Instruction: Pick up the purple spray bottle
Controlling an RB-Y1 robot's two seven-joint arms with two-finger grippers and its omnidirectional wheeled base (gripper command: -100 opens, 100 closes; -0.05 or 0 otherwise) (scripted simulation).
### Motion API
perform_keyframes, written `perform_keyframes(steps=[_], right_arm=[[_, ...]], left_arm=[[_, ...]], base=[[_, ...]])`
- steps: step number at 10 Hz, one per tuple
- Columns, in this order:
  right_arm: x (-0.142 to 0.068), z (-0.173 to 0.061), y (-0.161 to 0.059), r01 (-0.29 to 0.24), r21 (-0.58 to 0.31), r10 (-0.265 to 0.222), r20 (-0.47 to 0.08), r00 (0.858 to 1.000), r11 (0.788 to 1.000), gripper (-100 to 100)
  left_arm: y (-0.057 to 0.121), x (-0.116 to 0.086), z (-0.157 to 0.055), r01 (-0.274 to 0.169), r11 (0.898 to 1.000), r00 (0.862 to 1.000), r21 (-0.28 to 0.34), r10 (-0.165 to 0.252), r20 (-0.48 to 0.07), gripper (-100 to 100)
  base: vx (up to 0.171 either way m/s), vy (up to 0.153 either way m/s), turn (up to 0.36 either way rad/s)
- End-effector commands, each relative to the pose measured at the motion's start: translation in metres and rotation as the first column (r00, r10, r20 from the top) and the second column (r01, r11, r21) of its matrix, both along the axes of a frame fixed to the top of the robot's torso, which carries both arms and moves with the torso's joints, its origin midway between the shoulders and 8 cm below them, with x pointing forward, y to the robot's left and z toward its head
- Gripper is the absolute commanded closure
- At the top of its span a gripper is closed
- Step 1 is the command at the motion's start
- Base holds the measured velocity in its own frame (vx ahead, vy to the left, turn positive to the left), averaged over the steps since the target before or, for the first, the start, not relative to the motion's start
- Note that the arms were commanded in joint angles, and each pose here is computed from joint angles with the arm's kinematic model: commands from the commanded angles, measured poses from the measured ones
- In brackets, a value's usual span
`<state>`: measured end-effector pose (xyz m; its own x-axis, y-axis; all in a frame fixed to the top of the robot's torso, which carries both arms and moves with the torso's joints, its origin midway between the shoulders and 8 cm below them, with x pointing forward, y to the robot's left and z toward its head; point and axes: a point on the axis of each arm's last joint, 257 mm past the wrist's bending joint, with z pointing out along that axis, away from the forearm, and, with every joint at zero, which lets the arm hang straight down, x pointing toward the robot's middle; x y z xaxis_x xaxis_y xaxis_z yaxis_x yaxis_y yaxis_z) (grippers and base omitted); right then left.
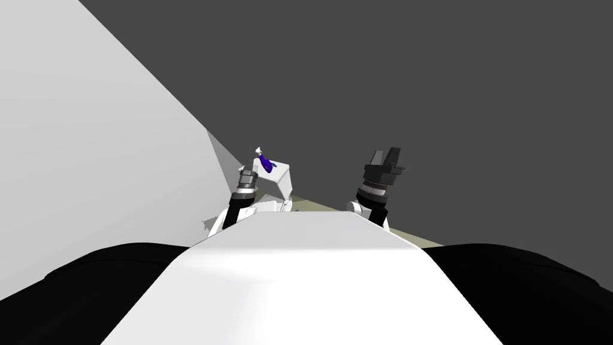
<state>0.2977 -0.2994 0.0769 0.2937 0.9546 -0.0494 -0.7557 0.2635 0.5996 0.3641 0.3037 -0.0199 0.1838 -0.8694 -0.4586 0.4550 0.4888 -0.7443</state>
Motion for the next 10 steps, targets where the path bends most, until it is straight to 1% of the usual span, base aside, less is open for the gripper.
perform_keyframes(steps=[1,3,4,6,7,9,10], right_arm=[[0.000,0.000,0.000,0.000,0.000,0.000,0.000,1.000,1.000,0],[0.000,0.000,0.000,0.000,0.000,0.000,0.000,1.000,1.000,0],[0.000,0.000,0.000,0.000,0.000,0.000,0.000,1.000,1.000,0],[0.000,0.000,0.000,0.000,0.000,0.000,0.000,1.000,1.000,0],[0.000,0.000,0.000,0.000,0.000,0.000,0.000,1.000,1.000,0],[0.000,0.000,0.000,0.000,0.000,0.000,0.000,1.000,1.000,0],[0.000,0.000,0.000,0.000,0.000,0.000,0.000,1.000,1.000,0]], left_arm=[[0.003,0.002,-0.008,0.004,0.999,0.999,0.038,-0.002,-0.045,-100],[0.011,0.004,-0.021,0.000,0.996,0.993,0.089,0.010,-0.118,-100],[0.009,0.005,-0.021,0.008,0.995,0.992,0.102,0.004,-0.123,-100],[0.018,0.006,-0.034,0.010,0.987,0.980,0.158,0.022,-0.196,-100],[0.017,0.007,-0.035,0.016,0.985,0.979,0.170,0.019,-0.203,-100],[0.029,0.008,-0.048,0.015,0.975,0.960,0.223,0.049,-0.277,-100],[0.027,0.009,-0.049,0.026,0.970,0.958,0.240,0.044,-0.283,-100]], base=[[0.017,-0.009,-0.019],[0.028,-0.011,-0.033],[0.025,-0.009,-0.015],[0.026,-0.012,-0.024],[0.017,-0.010,-0.010],[0.024,-0.009,-0.029],[0.019,-0.008,-0.013]])
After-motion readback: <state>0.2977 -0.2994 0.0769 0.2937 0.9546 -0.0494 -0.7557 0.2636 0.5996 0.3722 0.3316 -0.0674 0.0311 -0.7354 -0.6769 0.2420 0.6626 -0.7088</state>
